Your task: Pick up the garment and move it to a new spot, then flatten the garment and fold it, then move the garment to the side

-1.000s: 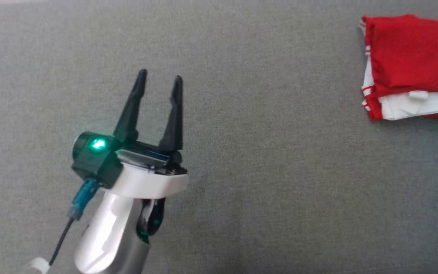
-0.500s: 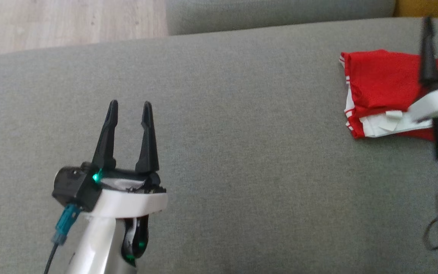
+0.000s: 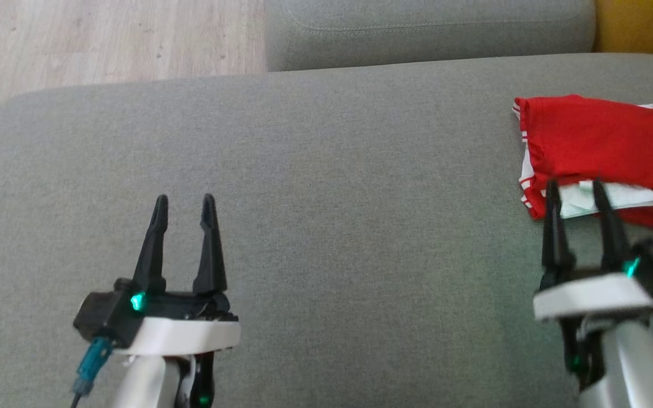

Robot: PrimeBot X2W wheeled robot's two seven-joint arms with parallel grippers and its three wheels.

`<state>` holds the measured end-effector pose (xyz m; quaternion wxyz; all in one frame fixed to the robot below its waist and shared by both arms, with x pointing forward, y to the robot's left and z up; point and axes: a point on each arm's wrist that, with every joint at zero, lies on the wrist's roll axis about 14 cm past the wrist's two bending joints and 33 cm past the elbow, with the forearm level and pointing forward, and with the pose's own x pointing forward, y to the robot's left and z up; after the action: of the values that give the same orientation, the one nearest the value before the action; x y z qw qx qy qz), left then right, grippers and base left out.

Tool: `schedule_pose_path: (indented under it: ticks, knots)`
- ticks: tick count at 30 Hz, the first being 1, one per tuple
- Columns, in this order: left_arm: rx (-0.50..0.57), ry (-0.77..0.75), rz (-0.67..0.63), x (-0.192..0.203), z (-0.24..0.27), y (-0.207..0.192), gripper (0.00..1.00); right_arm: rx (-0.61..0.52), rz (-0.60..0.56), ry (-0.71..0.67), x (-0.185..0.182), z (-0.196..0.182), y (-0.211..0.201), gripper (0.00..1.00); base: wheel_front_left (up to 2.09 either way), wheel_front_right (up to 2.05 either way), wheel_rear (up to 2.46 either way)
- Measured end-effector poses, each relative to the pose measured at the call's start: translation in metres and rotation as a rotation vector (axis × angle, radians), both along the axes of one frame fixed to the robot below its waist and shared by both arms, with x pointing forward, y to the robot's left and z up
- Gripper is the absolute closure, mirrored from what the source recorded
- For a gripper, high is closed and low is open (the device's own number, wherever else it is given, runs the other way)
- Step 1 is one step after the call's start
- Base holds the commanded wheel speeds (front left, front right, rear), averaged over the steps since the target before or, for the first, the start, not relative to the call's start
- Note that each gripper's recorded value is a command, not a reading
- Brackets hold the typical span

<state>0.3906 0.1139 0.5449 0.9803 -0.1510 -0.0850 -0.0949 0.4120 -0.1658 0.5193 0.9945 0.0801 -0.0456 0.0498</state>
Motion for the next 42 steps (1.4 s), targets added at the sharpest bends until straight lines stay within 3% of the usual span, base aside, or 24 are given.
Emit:
schedule_pose_path:
  ticks: [4, 8, 27, 40, 41, 42]
  knots:
    - [-0.020, 0.012, 0.008, -0.004, -0.004, 0.006, 0.00, 0.027, 0.016, 0.084, -0.015, -0.033, 0.007, 0.00, 0.00, 0.00, 0.00]
    - [-0.024, 0.051, 0.026, -0.005, -0.016, 0.009, 0.00, 0.029, 0.018, 0.091, -0.017, -0.036, 0.009, 0.00, 0.00, 0.00, 0.00]
    - [-0.005, 0.086, 0.021, -0.004, -0.027, 0.007, 0.00, 0.043, 0.026, 0.050, -0.016, -0.022, 0.012, 0.00, 0.00, 0.00, 0.00]
    - [-0.054, 0.074, 0.035, -0.003, -0.021, 0.012, 0.00, 0.060, 0.032, 0.049, -0.016, -0.022, 0.014, 0.00, 0.00, 0.00, 0.00]
    - [-0.054, 0.073, 0.037, -0.003, -0.021, 0.013, 1.00, 0.060, 0.033, 0.050, -0.016, -0.022, 0.015, 1.00, 0.00, 0.00, 0.00]
    - [-0.056, 0.075, 0.040, -0.003, -0.021, 0.014, 1.00, 0.060, 0.034, 0.054, -0.016, -0.024, 0.015, 1.00, 0.00, 0.00, 0.00]
